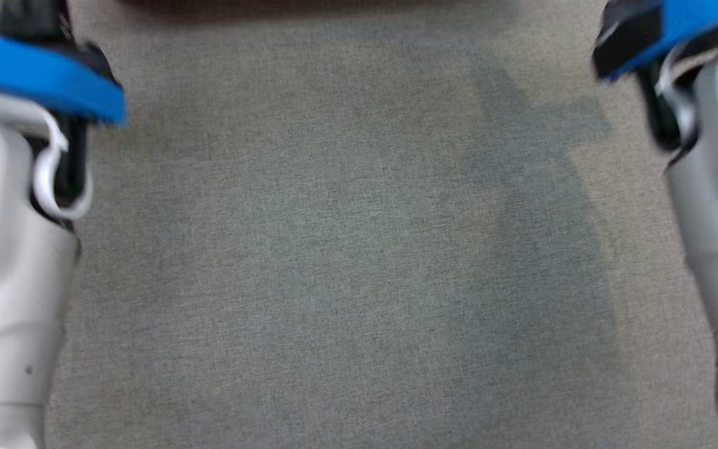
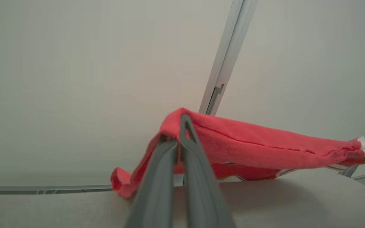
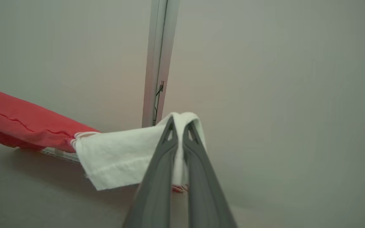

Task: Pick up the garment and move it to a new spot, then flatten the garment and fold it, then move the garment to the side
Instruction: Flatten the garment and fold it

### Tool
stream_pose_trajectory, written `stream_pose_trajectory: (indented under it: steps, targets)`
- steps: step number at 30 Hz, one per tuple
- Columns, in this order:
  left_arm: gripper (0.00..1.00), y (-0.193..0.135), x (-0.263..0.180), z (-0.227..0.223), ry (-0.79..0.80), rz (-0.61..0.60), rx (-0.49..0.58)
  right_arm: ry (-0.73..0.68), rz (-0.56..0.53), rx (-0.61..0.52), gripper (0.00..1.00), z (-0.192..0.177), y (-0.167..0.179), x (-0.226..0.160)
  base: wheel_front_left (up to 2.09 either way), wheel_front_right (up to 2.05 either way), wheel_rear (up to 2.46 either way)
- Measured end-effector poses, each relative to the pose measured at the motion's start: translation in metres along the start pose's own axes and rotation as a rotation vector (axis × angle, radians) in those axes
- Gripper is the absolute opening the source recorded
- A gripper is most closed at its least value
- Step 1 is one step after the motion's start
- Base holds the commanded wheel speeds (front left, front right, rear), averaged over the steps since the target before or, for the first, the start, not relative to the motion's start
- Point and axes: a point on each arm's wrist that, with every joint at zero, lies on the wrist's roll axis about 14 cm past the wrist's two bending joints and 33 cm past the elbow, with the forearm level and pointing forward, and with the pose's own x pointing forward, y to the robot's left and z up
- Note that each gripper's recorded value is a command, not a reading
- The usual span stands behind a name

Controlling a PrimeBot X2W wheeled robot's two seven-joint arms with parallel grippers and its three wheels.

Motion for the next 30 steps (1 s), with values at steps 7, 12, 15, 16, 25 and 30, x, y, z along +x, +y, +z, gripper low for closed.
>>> stream_pose_trajectory:
  steps: [7,12,15,16,25,30]
  targets:
    - [0.0,0.024,-0.068,-0.074,0.218,0.144,-0.037,0.228,0.015,0.15,0.0,-0.065,0.026,-0.055,0.0,0.0,0.0]
    - [0.0,0.014,-0.124,-0.1,0.352,0.184,-0.077,0.306,0.054,0.125,0.0,-0.067,0.034,-0.089,0.0,0.0,0.0]
    - [0.0,0.013,-0.157,-0.109,0.414,0.219,-0.102,0.409,0.074,0.11,0.0,-0.08,0.041,-0.12,0.0,0.0,0.0]
    - [0.0,0.011,-0.168,-0.111,0.428,0.227,-0.111,0.445,0.077,0.113,0.0,-0.084,0.044,-0.13,0.0,0.0,0.0]
    - [0.0,-0.003,-0.239,-0.13,0.528,0.292,-0.214,0.742,0.065,0.087,0.0,-0.113,0.05,-0.227,0.0,0.0,0.0]
    - [0.0,-0.008,-0.262,-0.135,0.552,0.313,-0.225,0.862,0.053,0.143,0.0,-0.116,0.063,-0.271,0.0,0.0,0.0]
